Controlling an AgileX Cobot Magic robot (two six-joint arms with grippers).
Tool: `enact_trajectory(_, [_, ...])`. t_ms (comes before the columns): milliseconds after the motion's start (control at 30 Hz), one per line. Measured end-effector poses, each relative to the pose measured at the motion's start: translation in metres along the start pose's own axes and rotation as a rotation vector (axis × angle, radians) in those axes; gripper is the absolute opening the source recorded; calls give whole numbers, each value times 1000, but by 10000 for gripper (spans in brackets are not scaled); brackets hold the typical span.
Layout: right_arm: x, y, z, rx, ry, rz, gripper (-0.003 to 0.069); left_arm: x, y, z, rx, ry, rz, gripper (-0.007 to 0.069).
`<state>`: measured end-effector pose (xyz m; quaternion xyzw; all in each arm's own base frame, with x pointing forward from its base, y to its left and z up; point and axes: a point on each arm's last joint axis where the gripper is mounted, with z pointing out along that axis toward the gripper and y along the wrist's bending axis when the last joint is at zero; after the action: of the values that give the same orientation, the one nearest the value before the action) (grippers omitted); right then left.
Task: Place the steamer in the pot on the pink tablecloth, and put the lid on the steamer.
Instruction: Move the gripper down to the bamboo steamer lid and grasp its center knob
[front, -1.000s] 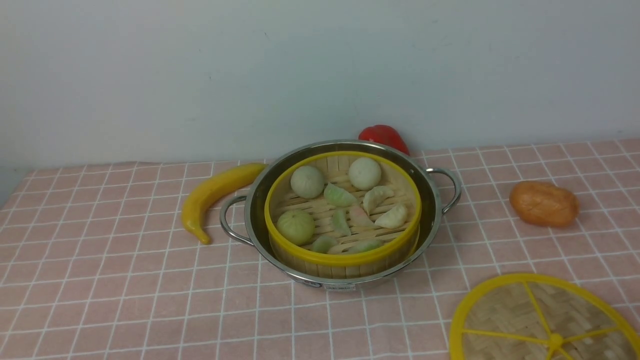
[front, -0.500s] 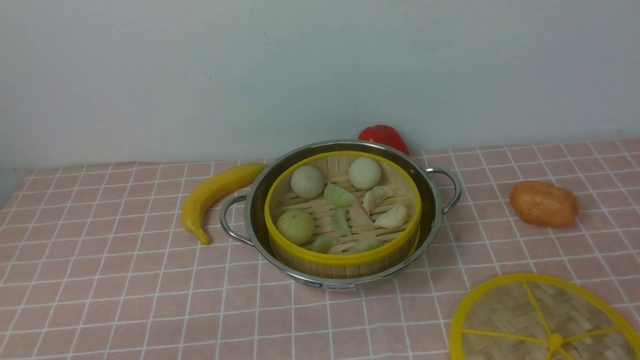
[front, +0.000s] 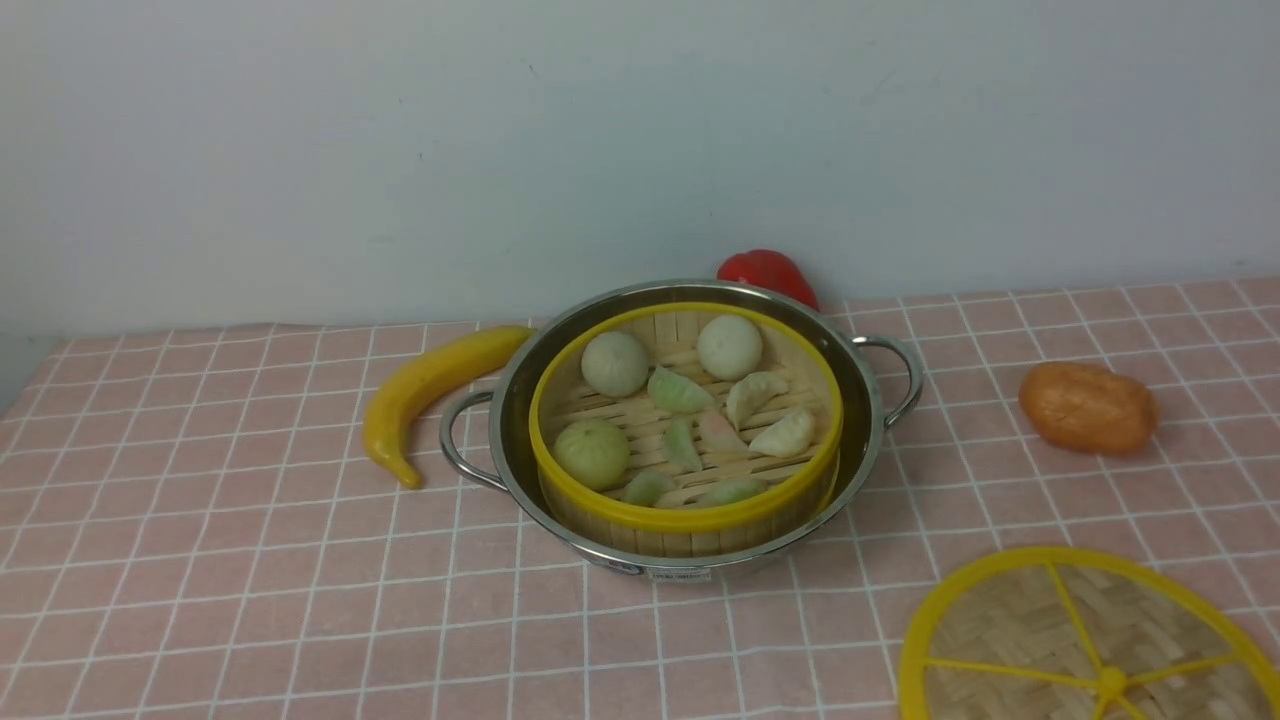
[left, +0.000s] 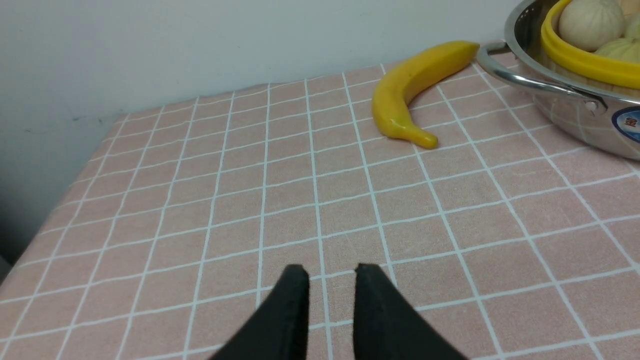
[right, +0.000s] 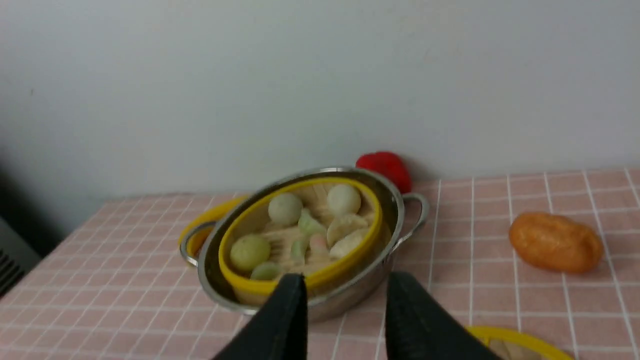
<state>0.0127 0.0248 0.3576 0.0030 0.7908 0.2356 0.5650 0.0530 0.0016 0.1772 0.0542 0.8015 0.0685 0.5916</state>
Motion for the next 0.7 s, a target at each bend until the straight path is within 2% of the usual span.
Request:
enact_trajectory(167, [2, -2, 4, 51, 203, -131, 242, 0, 0, 0, 0, 0, 0, 148])
enact_trajectory(300, [-3, -8, 31, 91, 386, -140, 242, 0, 0, 0, 0, 0, 0, 149])
enact_trajectory(433, [-5, -22, 98, 86, 638, -106, 244, 0, 0, 0, 0, 0, 0, 159])
enact_trajectory(533, [-5, -30, 135, 69, 688, -92, 252, 0, 0, 0, 0, 0, 0, 159])
enact_trajectory(600, [-3, -42, 173, 81, 770, -80, 264, 0, 0, 0, 0, 0, 0, 168])
enact_trajectory(700, [3, -52, 202, 99, 870, -63, 271, 0, 0, 0, 0, 0, 0, 170])
